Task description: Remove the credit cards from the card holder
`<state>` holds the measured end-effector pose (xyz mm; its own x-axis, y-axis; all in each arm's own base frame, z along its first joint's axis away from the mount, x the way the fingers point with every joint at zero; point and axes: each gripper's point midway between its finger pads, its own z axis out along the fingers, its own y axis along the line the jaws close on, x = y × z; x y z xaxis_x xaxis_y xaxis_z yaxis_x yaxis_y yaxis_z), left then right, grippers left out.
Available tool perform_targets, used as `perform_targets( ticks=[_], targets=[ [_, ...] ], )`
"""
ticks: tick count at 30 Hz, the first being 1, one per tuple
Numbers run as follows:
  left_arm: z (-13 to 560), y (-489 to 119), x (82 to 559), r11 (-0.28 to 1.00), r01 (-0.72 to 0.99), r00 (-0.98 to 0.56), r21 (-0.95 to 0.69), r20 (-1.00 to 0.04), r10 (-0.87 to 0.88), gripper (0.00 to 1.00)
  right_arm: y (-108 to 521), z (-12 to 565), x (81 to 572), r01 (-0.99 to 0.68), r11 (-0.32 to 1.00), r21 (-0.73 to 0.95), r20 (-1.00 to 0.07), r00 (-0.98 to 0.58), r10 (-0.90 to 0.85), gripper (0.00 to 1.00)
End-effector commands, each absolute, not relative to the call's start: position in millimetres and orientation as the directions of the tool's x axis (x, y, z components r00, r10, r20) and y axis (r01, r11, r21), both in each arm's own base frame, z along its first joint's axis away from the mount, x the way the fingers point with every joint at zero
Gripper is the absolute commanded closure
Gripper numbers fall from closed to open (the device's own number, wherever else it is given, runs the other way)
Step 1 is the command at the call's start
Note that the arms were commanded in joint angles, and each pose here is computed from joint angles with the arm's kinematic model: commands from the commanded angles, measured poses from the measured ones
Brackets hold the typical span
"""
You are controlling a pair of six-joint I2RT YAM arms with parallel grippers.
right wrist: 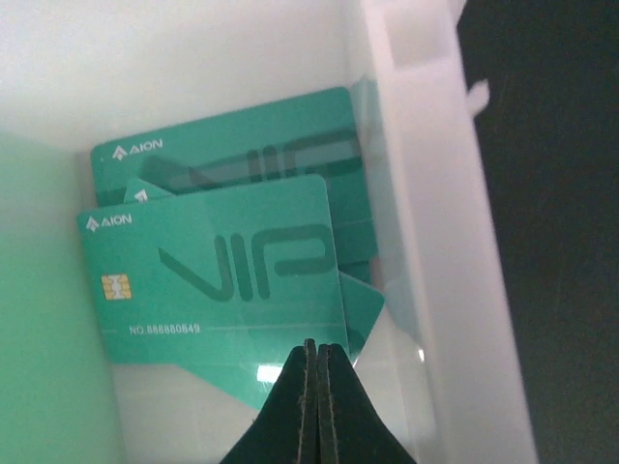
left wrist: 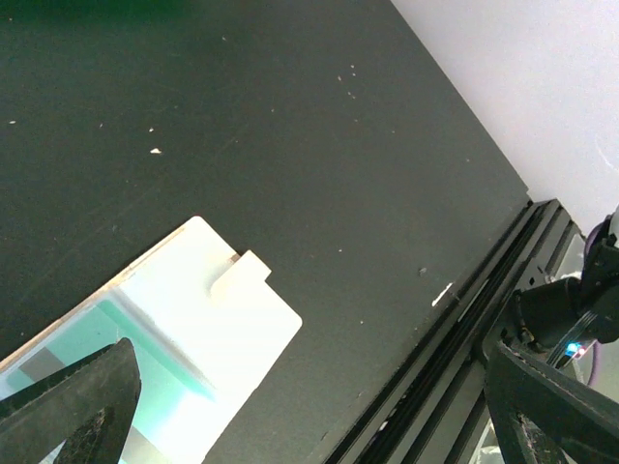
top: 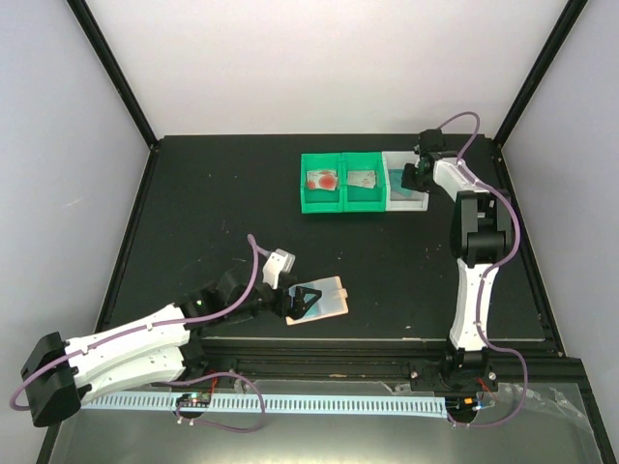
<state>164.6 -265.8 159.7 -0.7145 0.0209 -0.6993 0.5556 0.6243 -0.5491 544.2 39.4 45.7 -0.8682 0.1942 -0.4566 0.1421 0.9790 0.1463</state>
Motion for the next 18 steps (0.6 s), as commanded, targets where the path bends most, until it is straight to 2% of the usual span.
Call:
perform_targets(
  ticks=[1,10,18],
  targets=[
    [172,-269,173,0.634,0.569,-0.689,-0.524,-0.724,0.019,0.01,35,50,552,0.145,0.983,0.111,-0.457,-0.871,0.18,0.99],
    [176,-266,174,0.642,0.56,-0.69,-0.525,-0.724,0.01,0.01,37,40,556,0.136,0.985,0.104,-0.422,-0.891,0.167,0.99],
    [178,-262,172,0.634,0.553,-0.691,-0.541,-0.722,-0.013,0.01,33,48,562,0.143,0.986,0.089,-0.457,-0.874,0.168,0.99]
  ],
)
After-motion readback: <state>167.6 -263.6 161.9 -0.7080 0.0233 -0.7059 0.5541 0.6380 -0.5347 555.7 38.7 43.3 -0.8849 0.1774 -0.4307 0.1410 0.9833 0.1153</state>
